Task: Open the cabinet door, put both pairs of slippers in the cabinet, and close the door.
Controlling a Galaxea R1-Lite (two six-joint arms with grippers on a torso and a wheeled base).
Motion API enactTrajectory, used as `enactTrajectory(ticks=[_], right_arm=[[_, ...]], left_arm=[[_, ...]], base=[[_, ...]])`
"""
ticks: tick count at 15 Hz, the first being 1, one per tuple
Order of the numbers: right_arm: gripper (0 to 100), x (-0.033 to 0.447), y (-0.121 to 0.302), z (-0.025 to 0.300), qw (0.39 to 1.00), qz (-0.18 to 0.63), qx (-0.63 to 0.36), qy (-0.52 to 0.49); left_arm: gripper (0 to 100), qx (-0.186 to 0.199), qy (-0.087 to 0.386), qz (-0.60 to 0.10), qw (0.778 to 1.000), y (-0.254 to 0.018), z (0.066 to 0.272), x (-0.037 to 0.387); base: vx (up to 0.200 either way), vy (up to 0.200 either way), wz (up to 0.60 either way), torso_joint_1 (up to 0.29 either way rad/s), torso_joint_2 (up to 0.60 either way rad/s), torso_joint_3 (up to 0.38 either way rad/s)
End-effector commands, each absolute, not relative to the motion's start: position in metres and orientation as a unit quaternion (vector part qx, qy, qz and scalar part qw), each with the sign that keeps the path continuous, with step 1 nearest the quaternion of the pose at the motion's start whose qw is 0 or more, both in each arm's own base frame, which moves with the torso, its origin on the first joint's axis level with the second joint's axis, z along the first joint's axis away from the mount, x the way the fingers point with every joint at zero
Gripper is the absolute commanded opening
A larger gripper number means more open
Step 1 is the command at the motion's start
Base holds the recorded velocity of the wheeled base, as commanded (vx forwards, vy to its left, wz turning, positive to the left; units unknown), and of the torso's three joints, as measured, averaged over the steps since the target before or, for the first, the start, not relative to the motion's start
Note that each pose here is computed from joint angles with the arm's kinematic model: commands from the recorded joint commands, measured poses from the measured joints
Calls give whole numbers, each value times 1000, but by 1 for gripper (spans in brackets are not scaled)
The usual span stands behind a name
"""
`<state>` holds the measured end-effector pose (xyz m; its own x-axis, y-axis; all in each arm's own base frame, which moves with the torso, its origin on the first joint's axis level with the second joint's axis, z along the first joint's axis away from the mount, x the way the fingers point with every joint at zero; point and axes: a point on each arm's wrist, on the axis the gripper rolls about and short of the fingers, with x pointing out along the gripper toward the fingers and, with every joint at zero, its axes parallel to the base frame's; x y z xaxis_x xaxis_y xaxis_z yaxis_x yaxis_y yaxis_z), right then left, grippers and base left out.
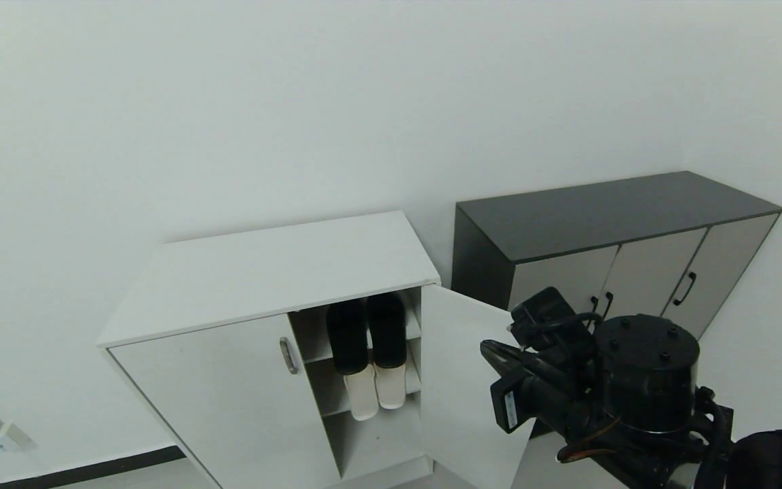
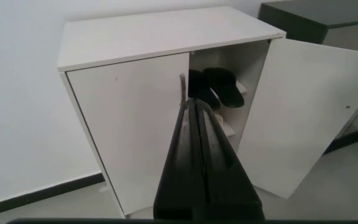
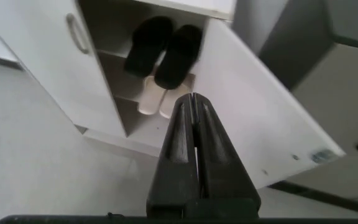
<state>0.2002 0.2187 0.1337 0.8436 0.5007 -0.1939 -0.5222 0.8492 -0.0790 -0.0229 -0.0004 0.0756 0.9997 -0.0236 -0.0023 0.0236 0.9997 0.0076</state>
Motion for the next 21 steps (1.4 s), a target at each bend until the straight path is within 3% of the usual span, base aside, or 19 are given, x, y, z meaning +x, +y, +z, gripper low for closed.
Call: enactTrajectory(ticks=[1, 3, 10, 15, 21], right_arm=[[0, 200, 218, 134, 958, 266, -64, 83], [0, 200, 218, 133, 958, 266, -65, 84], [0, 223, 202, 128, 969, 218, -65, 96], [0, 283, 171, 118, 982, 130, -60, 126], [0, 349, 153, 124, 981, 101, -12, 164]], left_arm=[[0, 4, 1, -12, 1000, 0, 76, -23], [0, 4, 1, -12, 1000, 0, 76, -23], [0, 4, 1, -12, 1000, 0, 76, -23], [0, 4, 1, -12, 1000, 0, 76, -23], [0, 4, 1, -12, 1000, 0, 76, -23]], base=[[-200, 0, 0, 2, -2, 7], [-200, 0, 0, 2, 0, 0], [0, 0, 0, 0, 0, 0], [0, 0, 0, 0, 0, 0], [0, 0, 0, 0, 0, 0]])
